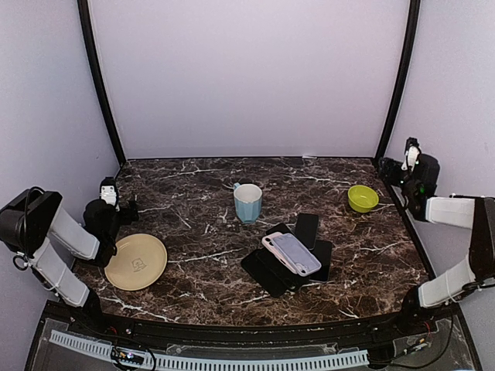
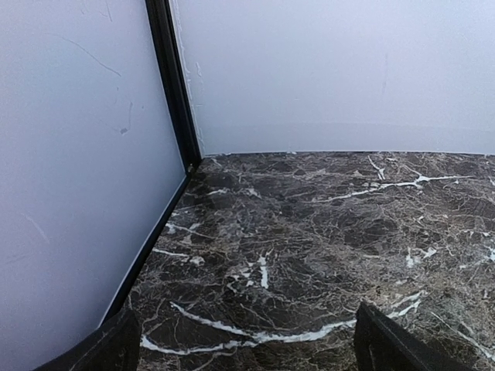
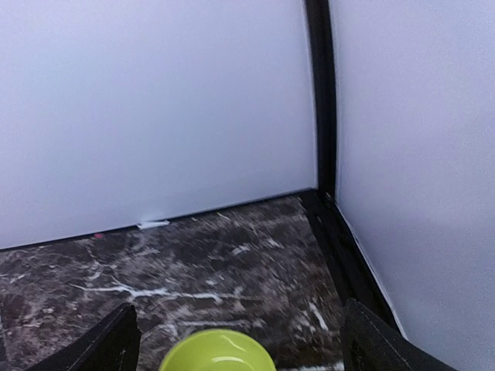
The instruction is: Put the phone into the phone case
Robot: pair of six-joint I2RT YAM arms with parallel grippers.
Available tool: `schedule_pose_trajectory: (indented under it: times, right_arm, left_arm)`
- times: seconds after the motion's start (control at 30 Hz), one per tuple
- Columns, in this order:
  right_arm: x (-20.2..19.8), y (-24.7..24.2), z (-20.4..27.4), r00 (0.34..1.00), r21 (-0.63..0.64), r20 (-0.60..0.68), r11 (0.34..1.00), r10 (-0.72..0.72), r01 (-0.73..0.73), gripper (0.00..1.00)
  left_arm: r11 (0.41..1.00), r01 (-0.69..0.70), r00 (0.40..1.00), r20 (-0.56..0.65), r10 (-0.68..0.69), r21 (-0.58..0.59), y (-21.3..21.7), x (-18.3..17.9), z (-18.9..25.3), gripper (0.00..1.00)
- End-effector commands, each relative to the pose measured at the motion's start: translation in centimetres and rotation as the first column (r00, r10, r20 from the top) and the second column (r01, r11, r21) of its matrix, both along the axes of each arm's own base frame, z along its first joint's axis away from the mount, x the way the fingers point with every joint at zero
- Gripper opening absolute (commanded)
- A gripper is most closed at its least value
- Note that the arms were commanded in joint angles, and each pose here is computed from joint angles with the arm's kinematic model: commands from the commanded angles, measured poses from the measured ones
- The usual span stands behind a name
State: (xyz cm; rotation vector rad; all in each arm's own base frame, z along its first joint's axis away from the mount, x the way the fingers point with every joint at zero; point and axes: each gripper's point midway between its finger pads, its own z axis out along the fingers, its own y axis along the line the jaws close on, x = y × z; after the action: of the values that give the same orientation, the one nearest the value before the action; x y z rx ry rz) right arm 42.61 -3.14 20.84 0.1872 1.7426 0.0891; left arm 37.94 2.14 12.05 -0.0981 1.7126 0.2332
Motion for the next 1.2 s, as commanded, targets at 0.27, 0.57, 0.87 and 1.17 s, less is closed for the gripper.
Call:
schedule_pose_trajectory:
  times: [0.27,0.57,0.87,1.17]
  right_arm:
    - [-9.2,23.1,1.1,0.71,0.083,-0.398,0.794,0.58,-0.602,0.89]
    - [-15.3,29.3,-3.0,0.506,0.175,-0.568,0.696,0.649,-0.697,0.82]
    - [-20.4,33.5,-9.1,0.37,0.225,-0.744,0.731,0.555,-0.644,0.72]
    - [-21.2,34.1,-15.4,0.339,0.149,-0.855,0.813,0.392,-0.563,0.4]
  left_arm:
    - [0.997,-0.026,0.989,0.148,0.016,0.067,-1.1,-2.6,2.8,0.99]
    - [0.985,0.079,0.993,0.073,-0.091,0.155,-5.5,1.6,13.4,0.97]
    - [0.938,0.256,0.894,-0.312,-0.322,-0.236,-14.2,-0.5,10.5,0.89]
    - [0.875,0.361,0.77,-0.426,-0.475,-0.323,-21.0,-4.7,6.1,0.83]
